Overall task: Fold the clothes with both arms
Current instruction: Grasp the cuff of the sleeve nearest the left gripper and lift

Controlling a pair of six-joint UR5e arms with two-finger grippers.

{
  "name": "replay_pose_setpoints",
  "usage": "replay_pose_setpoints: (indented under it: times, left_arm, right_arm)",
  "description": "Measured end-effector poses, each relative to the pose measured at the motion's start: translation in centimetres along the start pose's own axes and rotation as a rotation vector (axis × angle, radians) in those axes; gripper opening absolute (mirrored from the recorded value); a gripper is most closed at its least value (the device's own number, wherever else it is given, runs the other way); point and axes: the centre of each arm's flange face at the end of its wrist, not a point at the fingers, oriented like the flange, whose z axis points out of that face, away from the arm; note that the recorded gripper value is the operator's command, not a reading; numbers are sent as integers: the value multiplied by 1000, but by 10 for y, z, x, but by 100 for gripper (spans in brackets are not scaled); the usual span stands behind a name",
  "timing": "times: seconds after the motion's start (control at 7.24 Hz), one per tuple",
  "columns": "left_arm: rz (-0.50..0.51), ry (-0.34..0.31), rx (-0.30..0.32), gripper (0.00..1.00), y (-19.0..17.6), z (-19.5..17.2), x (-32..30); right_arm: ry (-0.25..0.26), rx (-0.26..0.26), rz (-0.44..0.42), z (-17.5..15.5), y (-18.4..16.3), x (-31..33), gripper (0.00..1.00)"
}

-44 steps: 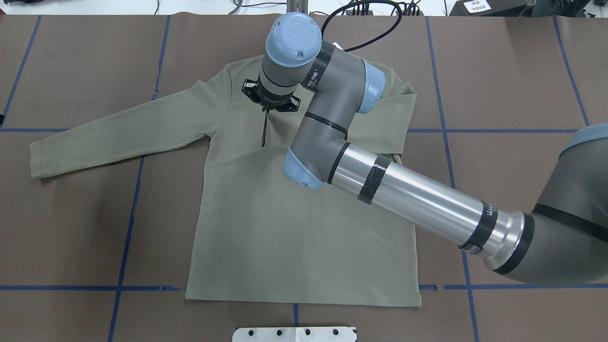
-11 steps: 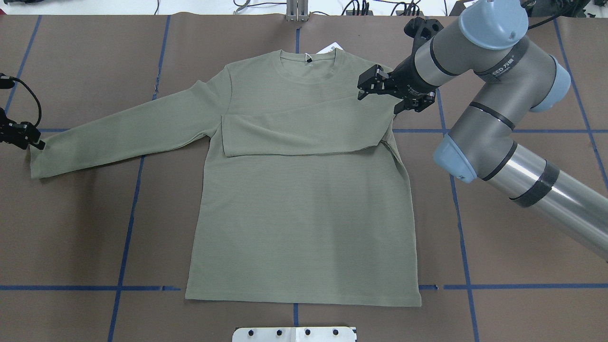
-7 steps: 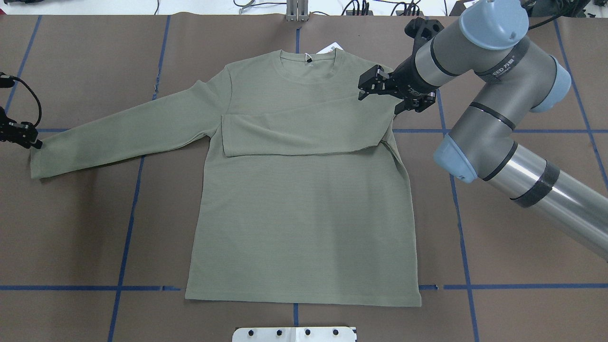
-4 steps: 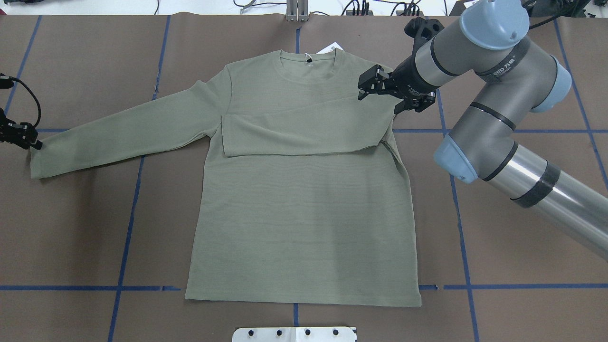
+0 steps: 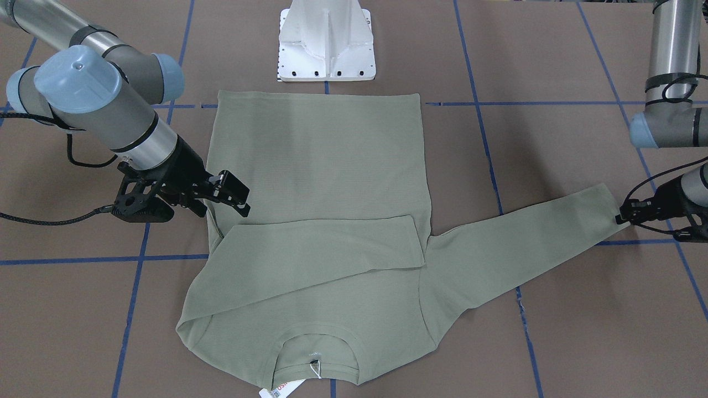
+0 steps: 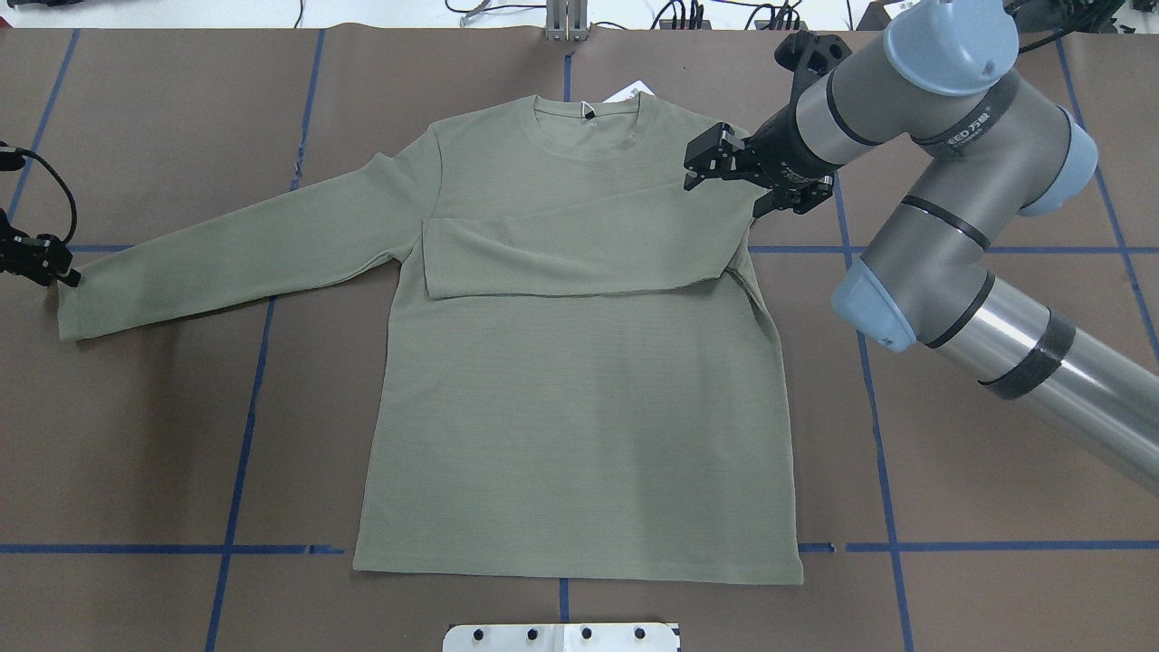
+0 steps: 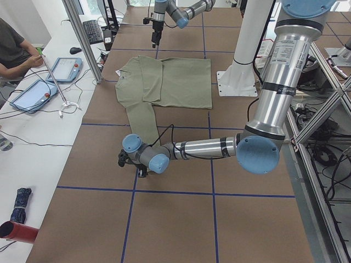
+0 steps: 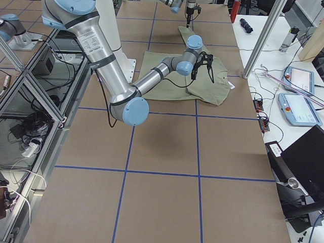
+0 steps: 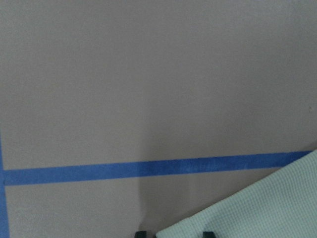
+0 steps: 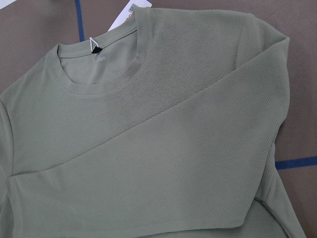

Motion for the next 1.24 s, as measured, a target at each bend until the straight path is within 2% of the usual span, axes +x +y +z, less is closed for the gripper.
replay_pose_setpoints:
  times: [0.41, 0.55, 0.97, 1.24]
  left_arm:
    - [-1, 0, -1, 18, -1, 1, 0]
    - [1, 1, 0, 0, -1, 1, 0]
    - [14, 10, 11, 0, -4, -6, 10]
    - [56, 73, 39, 0, -9, -36, 51]
  right_arm:
    - [-2, 0, 0, -2, 1, 1, 100]
    - [-2, 0, 0, -3, 1, 2, 100]
    - [-3, 1, 0, -3, 1, 1, 100]
    - [-9, -10, 6, -12, -1, 10, 100]
